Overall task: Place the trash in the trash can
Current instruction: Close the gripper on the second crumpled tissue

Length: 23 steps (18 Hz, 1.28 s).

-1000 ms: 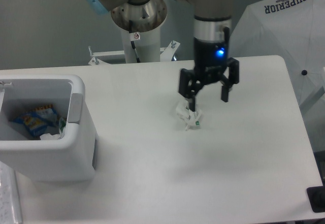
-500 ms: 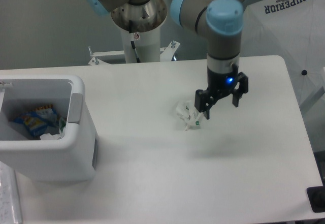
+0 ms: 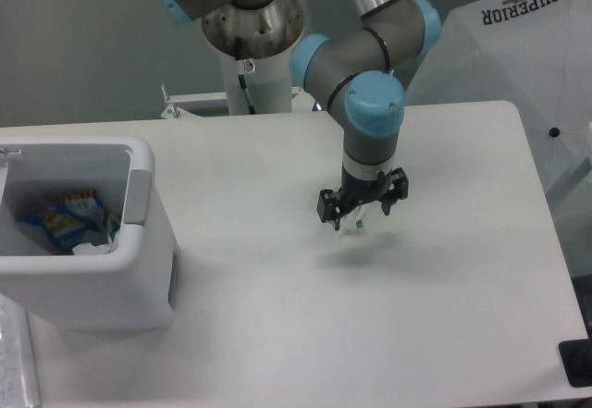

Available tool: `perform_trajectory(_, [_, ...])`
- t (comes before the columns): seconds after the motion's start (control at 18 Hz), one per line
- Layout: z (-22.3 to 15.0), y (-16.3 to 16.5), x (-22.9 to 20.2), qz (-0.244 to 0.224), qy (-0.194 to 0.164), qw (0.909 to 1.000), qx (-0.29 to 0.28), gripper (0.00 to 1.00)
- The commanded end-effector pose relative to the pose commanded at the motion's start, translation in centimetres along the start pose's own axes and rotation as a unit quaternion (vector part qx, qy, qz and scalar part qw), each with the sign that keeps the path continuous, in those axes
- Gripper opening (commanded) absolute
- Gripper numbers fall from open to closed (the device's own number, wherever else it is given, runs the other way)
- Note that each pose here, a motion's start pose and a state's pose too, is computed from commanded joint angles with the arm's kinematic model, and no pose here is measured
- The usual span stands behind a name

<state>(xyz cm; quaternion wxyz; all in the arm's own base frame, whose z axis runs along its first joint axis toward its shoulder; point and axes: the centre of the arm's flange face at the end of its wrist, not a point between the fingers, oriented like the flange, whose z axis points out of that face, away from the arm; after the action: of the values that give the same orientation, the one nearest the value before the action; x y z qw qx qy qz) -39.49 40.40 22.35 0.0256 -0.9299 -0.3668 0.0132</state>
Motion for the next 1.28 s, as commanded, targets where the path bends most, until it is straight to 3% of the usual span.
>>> perform_trajectory(0.22, [1.2, 1.1, 0.4, -0.007, -0.021, 0.9996, -0.020, 1.00])
perform_trajectory(0.44, [2.3, 1.1, 0.4, -0.023, -0.020, 0.9991, -0.029, 1.00])
perform_trajectory(1.28, [3.9, 1.6, 0.6, -0.012, -0.050, 0.9978, -0.041, 1.00])
